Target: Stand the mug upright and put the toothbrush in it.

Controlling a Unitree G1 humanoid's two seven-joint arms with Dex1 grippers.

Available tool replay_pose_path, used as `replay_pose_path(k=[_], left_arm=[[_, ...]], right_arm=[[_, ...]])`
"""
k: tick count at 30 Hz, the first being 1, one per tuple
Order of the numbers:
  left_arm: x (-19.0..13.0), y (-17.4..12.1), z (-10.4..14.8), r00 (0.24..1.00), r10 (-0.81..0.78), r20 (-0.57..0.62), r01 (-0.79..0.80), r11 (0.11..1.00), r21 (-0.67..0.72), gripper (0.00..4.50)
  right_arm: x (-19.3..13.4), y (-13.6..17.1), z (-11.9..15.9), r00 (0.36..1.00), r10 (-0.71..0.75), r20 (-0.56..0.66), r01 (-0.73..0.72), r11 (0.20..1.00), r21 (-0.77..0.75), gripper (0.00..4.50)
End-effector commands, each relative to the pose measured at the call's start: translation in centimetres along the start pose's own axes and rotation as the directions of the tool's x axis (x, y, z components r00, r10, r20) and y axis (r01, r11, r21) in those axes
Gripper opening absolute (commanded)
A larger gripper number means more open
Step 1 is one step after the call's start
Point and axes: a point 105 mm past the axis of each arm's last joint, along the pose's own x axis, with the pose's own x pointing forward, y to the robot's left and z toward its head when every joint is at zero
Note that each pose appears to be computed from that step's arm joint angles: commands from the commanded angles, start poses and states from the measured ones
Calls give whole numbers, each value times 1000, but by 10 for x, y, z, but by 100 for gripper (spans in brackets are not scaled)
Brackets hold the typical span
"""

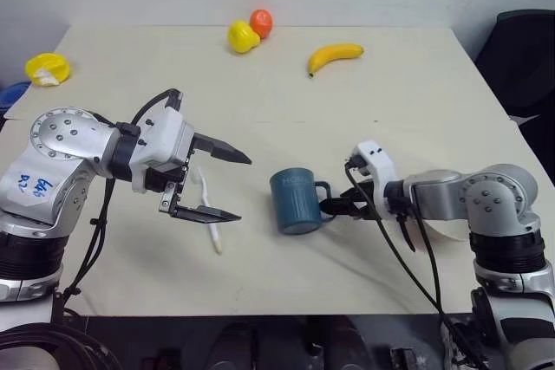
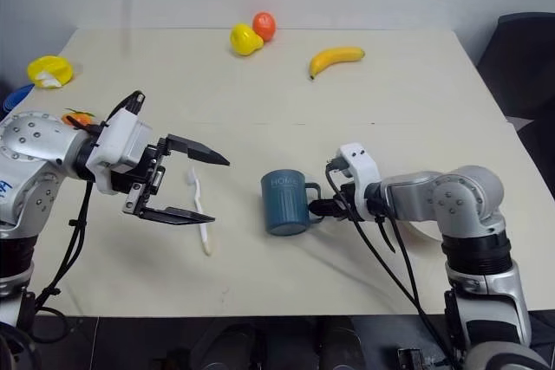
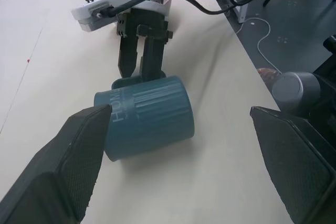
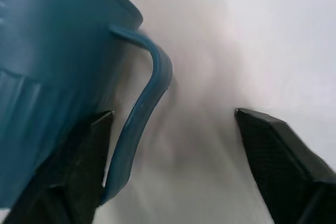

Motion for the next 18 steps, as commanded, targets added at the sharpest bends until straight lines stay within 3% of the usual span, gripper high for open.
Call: replay_pose_path(k=[1, 9, 15, 18], left_arm=[[-5, 2, 8, 1000, 18, 7, -19, 999, 48, 450], [-7, 3, 7, 999, 32, 7, -33, 999, 41, 450], [-21, 5, 0, 992, 130, -2, -130, 991, -21, 450], [-43, 6, -9, 960, 280, -25, -281, 953, -113, 450]], right_arm=[[4, -1, 1, 1000, -6, 4, 6, 999, -36, 256], [2, 8, 10, 998, 43, 41, -41, 997, -59, 3], [-6, 20, 50, 946, 122, 302, -113, 993, -45, 3], [3, 26, 94, 827, 72, 557, -32, 996, -80, 3]])
